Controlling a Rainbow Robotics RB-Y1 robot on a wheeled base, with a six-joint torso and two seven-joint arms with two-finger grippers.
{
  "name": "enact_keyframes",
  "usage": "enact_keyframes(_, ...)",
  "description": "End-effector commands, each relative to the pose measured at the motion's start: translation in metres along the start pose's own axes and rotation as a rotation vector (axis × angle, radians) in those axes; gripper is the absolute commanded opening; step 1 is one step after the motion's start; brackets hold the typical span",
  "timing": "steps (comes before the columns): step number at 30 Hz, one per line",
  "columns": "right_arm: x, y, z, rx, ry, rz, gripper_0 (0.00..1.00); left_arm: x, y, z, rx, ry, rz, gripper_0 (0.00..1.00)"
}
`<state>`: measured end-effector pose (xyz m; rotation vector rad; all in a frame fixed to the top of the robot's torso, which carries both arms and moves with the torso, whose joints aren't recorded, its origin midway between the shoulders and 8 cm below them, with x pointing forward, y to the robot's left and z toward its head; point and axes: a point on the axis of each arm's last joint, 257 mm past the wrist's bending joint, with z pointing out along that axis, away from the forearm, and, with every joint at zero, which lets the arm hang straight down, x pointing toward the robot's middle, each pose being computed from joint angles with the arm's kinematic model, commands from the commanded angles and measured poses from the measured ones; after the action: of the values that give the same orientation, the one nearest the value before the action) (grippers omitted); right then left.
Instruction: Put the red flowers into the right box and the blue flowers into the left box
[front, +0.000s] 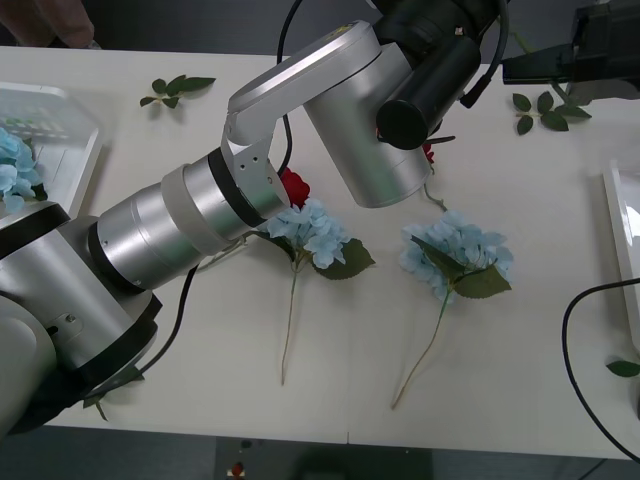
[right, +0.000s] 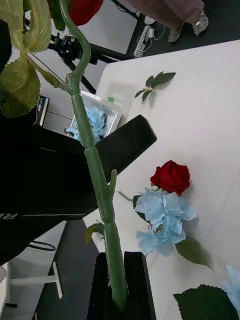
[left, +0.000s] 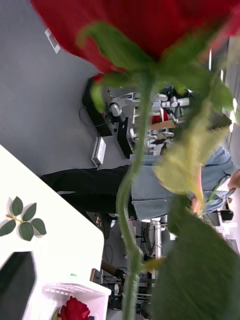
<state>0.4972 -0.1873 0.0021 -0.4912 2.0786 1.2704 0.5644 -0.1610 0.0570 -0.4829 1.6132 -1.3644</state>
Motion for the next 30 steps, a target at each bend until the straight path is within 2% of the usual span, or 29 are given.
enact_keyframes(1, -0.022, 0.018, -0.019, 0.023, -0.021, -0.034, 0.00, 0.010, -0.044, -0.005, 0.084, 0.023, -0.007, 1.00)
enact_keyframes(9, -0.010, -0.012, -0.061, 0.161, 0.008, 0.005, 0.00, 0.010, -0.044, -0.005, 0.084, 0.023, -0.007, 1.00)
enact_keyframes(11, -0.004, -0.023, -0.071, 0.201, 0.017, 0.025, 0.00, 0.003, -0.023, -0.003, 0.048, 0.008, -0.014, 1.00)
enact_keyframes(21, 0.030, -0.089, -0.139, 0.496, 0.065, 0.147, 0.00, -0.070, -0.012, -0.024, 0.039, -0.053, 0.014, 1.00)
enact_keyframes(30, 0.052, -0.138, -0.208, 0.774, 0.067, 0.244, 0.00, -0.151, 0.062, -0.077, -0.079, -0.032, 0.226, 1.00)
